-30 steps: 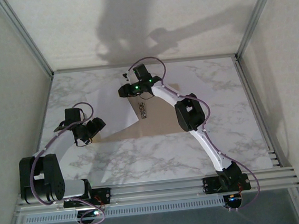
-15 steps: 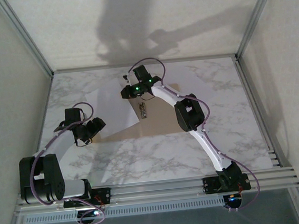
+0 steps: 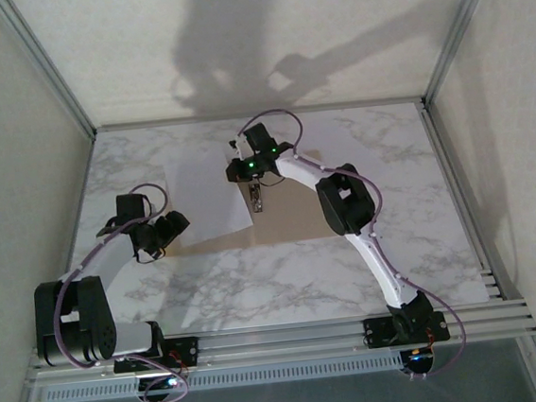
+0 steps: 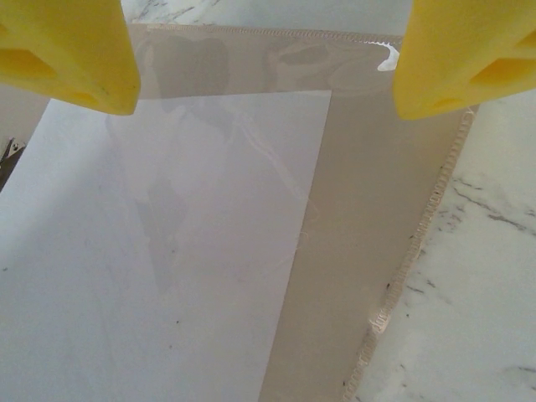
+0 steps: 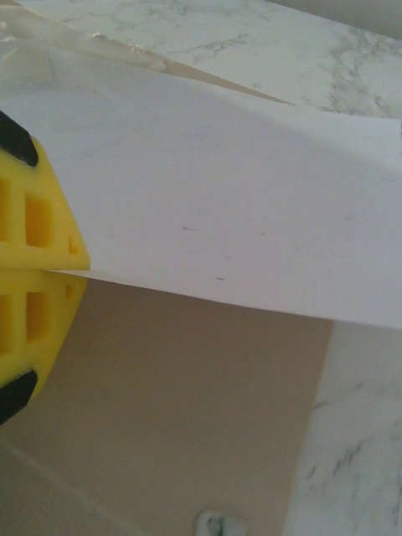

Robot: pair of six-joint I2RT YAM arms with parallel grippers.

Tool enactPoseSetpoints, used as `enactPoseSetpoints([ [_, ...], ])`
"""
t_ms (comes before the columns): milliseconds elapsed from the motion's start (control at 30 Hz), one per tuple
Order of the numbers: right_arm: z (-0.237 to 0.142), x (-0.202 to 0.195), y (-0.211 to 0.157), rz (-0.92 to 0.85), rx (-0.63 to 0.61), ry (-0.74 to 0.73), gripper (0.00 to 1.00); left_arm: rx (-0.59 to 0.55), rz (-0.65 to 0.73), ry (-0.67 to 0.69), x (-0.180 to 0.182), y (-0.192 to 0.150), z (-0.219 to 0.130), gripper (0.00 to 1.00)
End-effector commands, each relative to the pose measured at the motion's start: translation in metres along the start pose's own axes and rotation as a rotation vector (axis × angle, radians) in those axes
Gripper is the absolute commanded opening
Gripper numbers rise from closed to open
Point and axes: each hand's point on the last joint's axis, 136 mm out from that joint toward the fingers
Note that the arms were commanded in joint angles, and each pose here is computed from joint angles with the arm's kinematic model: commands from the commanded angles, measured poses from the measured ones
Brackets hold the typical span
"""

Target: Put the files into the folder

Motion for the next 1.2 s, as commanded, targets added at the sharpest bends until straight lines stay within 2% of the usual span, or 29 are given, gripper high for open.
enactPoseSetpoints([
  [0, -0.031, 0.025, 0.034, -0.005, -0.14, 0.0, 0.02, -0.004, 0.007, -0.009, 0.0, 0.001, -0.003, 0.79],
  [600, -0.045, 0.023, 0.007, 0.104, -0.19, -0.111, 0.02, -0.012, 0.011, -0.023, -0.003, 0.002, -0.005, 0.79],
  [1167, -0.035, 0.039, -0.018, 0.089, -0.166, -0.085, 0.02, -0.016, 0.012, -0.025, -0.004, 0.002, -0.006, 0.79],
])
Point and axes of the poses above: each hand's point on the last joint's axis, 136 mm out from that joint toward the fingers, its own z axis out along the fingers, its own x axis along the line the jaws close on, y = z × x, and after that the axes turned 6 degrees about z, right-handed
